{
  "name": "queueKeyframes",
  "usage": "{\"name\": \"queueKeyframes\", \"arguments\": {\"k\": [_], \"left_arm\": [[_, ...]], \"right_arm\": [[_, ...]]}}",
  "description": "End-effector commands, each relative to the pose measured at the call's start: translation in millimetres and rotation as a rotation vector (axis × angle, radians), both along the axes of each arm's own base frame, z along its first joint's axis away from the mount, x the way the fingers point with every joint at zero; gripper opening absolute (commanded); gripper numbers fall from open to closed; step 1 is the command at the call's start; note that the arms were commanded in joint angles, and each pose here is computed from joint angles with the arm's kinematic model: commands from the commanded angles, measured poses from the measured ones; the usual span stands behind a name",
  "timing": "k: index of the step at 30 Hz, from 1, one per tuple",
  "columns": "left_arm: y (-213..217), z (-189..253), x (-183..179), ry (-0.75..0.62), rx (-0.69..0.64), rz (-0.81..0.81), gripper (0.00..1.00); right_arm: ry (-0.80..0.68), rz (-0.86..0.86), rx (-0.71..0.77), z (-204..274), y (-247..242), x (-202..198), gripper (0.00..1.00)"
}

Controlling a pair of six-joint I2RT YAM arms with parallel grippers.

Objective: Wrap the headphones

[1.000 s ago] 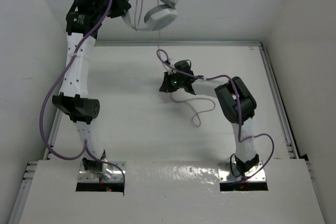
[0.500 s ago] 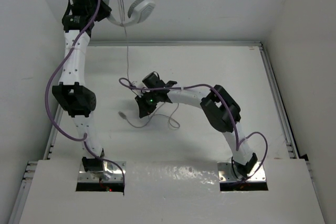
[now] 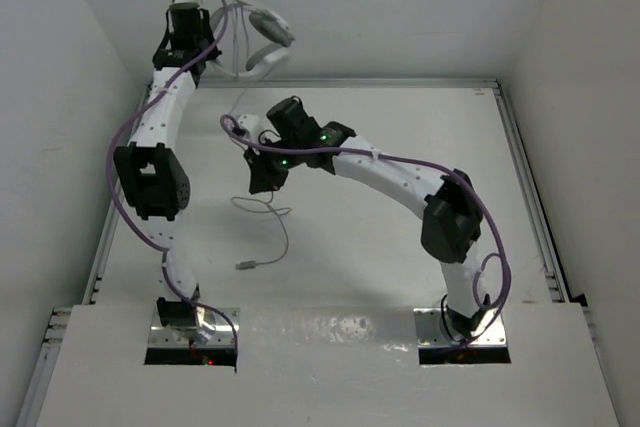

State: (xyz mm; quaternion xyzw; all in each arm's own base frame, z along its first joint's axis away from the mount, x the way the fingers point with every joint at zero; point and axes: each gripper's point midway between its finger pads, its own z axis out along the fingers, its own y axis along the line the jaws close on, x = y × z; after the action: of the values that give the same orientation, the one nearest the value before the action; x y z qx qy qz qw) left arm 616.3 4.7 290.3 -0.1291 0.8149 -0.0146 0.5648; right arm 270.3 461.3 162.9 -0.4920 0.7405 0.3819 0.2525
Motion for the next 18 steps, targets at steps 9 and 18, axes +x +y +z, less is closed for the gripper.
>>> {"name": "queueKeyframes", "arguments": {"k": [9,18], "left_arm": [[-82,-43,-33,0.001,0.643,-0.365,0.0],[-127,-62,-52,0.05,0.757,-0.64,0.0]], "right_arm": [[-0.543,-0.405,-0.055,170,-116,104,0.0],[-0.759,-0.816,-0.408,189,-247,185,0.0]]}}
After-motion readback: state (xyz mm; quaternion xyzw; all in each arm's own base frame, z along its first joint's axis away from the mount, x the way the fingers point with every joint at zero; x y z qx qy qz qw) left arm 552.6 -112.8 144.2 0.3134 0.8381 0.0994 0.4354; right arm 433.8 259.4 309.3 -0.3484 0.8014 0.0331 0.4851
